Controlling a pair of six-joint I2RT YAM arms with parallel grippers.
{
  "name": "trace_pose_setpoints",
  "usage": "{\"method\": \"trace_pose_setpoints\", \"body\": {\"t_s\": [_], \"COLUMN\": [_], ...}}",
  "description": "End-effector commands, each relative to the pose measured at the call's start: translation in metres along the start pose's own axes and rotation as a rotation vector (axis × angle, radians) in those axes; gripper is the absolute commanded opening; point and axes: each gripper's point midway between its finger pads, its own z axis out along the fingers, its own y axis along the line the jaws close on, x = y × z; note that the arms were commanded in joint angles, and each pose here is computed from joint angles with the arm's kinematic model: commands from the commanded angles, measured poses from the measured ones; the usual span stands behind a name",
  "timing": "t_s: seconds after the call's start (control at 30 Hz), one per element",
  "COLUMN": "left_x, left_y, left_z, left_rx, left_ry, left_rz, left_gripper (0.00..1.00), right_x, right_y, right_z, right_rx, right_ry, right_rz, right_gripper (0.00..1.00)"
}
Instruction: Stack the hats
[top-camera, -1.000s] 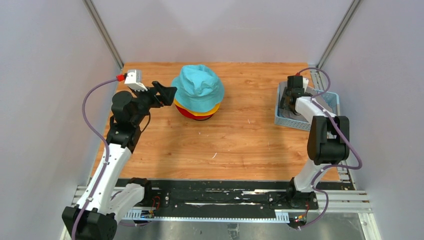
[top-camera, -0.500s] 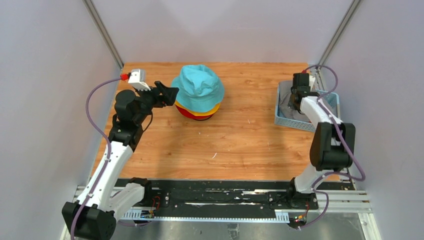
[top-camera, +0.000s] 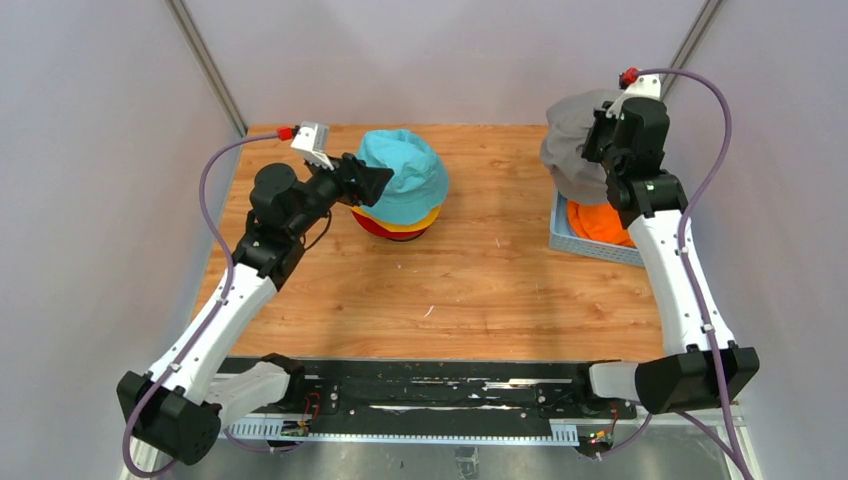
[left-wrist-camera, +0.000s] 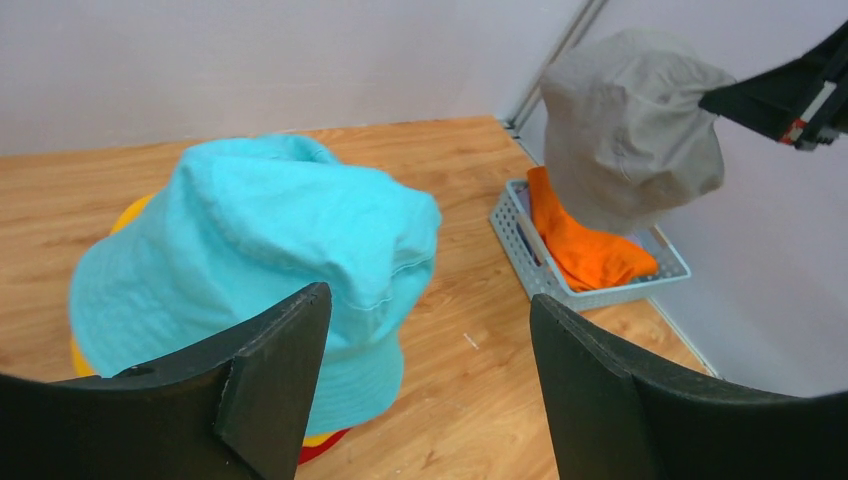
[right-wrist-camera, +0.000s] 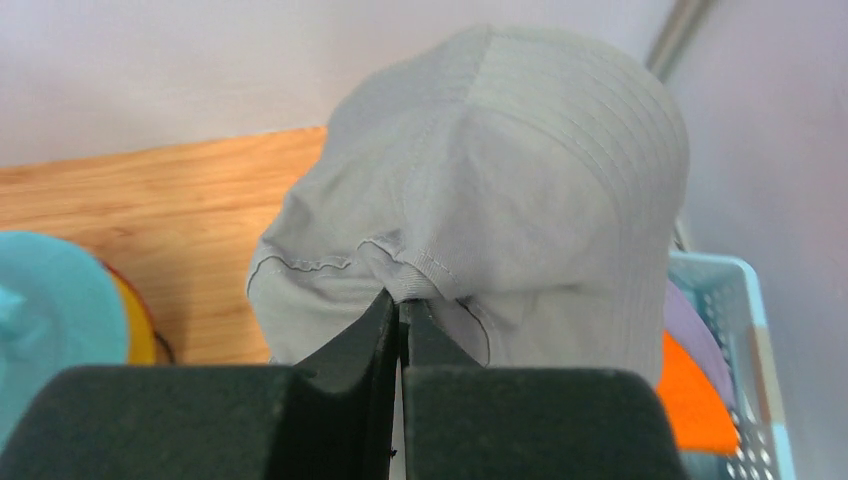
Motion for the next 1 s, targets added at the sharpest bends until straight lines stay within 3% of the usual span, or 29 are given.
{"method": "trace_pose_setpoints", "body": {"t_s": [0.0, 0.2, 0.6, 0.97], "left_x": [-0.01, -0.006, -0.004, -0.031], "left_y": [-0.025, -0.031, -0.014, 0.029], "left_z": [0.011, 0.017, -0.009, -0.07], "left_rx": [0.085, 0.1, 0.002, -0.301], "left_ry": [-0.036, -0.033, -0.083, -0.207], "left_rz": [0.029, 0.027, 0.042, 0.074], "left_gripper": [0.78, 0.78, 0.79, 0.84], "right_x": [-0.032, -0.055, -0.11, -0.138], "right_y": [0.055, 0.123, 0.22, 0.279], "right_z": [-0.014, -0.035, -0.096, -0.131], "right_rx": [-0.267, -0.587, -1.055, -1.309], "right_ry": [-0.056, -0.122, -0.239, -0.248], "right_rz": [0.009, 0.027, 0.046, 0.083], "right_gripper": [0.01, 0.01, 0.01, 0.01]}}
